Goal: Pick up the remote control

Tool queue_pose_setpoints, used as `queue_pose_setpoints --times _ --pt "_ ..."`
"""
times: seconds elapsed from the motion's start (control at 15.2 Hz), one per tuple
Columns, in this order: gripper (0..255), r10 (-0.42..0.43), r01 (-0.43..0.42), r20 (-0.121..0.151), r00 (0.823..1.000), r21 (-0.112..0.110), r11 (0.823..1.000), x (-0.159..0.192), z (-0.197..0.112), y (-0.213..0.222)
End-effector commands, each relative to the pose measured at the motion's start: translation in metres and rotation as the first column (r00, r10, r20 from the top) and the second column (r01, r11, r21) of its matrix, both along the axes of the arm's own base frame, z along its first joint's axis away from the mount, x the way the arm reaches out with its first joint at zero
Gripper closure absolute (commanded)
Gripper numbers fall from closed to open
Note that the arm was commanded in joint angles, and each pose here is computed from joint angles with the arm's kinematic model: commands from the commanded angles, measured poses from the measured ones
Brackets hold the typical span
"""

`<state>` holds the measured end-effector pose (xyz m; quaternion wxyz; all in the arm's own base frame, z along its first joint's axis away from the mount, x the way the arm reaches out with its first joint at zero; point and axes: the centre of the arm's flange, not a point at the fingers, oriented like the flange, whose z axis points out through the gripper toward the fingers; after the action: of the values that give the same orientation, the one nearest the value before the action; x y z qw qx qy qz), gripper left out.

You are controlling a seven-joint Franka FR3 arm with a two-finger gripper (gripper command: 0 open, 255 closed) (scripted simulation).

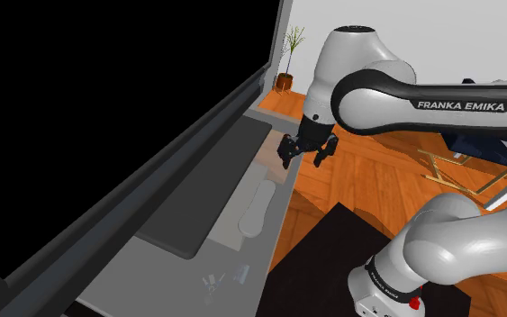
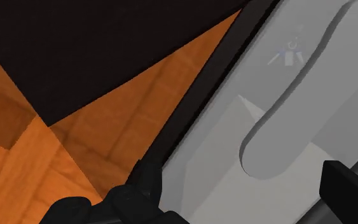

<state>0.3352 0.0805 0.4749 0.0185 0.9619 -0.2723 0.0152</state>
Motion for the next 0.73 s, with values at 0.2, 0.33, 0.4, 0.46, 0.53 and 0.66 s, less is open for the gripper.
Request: queue_pose_setpoints --times 0.2,0.33,0.4,0.46,0.53,0.66 --pt "0 -0.229 0.229 -0.003 0.973 0.031 0.973 0.013 -0.047 0.037" --pt "0 -0.314 0.314 -0.007 0.949 0.042 0.948 0.022 -0.066 0.051" --pt "0 -0.356 0.356 -0.009 0.934 0.048 0.933 0.027 -0.075 0.058" --pt "0 -0.397 0.398 -0.012 0.918 0.053 0.916 0.032 -0.085 0.065" --pt "0 -0.438 0.438 -0.015 0.899 0.059 0.897 0.037 -0.094 0.072" --pt "0 -0.470 0.470 -0.017 0.882 0.063 0.880 0.042 -0.107 0.077"
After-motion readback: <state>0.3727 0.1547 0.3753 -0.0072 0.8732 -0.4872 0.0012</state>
